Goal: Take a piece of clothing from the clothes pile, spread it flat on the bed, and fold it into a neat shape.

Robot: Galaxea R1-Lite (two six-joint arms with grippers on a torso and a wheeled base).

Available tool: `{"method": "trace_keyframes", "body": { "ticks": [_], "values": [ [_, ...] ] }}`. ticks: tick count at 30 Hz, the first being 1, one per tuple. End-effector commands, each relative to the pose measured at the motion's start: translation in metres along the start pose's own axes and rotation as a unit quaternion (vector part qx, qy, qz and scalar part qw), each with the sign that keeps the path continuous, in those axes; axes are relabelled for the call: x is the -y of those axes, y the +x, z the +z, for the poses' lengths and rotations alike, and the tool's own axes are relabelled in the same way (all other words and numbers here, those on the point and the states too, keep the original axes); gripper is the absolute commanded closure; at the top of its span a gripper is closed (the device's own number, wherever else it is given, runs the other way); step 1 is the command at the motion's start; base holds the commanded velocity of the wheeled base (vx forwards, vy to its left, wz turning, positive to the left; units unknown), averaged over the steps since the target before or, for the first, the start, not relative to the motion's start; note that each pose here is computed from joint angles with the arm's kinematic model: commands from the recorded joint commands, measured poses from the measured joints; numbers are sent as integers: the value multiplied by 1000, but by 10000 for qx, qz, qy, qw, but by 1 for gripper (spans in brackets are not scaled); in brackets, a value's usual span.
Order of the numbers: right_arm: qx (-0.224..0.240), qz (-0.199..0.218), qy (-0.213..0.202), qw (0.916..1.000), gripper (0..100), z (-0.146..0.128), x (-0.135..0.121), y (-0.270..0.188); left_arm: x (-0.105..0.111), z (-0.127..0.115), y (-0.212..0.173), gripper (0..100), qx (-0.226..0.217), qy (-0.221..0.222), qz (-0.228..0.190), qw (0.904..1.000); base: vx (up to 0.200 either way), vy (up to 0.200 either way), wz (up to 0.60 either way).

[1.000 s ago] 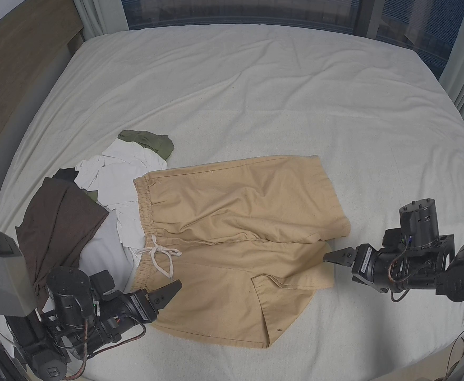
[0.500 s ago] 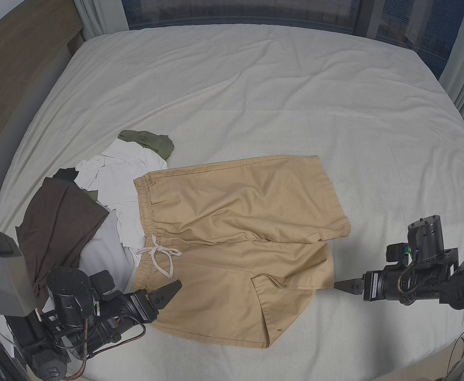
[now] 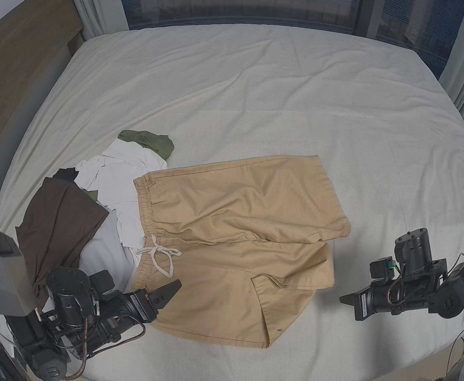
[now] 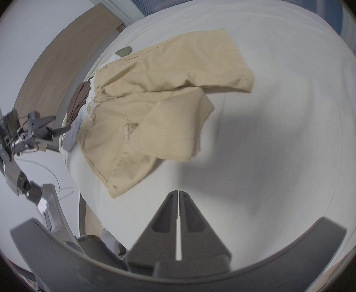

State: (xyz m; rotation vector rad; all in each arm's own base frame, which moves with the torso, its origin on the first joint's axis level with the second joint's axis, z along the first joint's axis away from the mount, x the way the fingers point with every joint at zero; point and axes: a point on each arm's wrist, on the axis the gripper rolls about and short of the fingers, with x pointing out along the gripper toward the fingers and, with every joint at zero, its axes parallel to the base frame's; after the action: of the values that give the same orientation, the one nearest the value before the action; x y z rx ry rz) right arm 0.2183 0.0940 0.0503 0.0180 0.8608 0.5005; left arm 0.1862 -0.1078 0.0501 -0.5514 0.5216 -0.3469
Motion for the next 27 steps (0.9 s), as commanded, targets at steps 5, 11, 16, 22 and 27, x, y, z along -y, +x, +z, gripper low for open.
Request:
{"method": "trace_keyframes", "body": {
  "ticks": [5, 11, 16, 22, 27],
  "values": [
    [-116, 19, -70, 9999, 0, 1, -1, 13, -2, -3, -3, 0, -85, 4, 63, 9999, 0, 0, 0],
    [-321, 24, -89, 9994, 0, 4, 1, 39, -2, -3, -3, 0, -74, 1, 64, 10000, 0, 0, 0],
    [-211, 0, -80, 9997, 0, 17, 3, 57, -2, -2, -4, 0, -50, -8, 44, 10000, 0, 0, 0],
    [-4, -147, -86, 9999, 0, 29, 8, 66, -2, -2, -3, 0, -56, -8, 49, 10000, 0, 0, 0],
    [33, -169, -64, 9998, 100, 31, 10, 66, -2, -2, -3, 0, -62, -15, 54, 10000, 0, 0, 0]
  ]
}}
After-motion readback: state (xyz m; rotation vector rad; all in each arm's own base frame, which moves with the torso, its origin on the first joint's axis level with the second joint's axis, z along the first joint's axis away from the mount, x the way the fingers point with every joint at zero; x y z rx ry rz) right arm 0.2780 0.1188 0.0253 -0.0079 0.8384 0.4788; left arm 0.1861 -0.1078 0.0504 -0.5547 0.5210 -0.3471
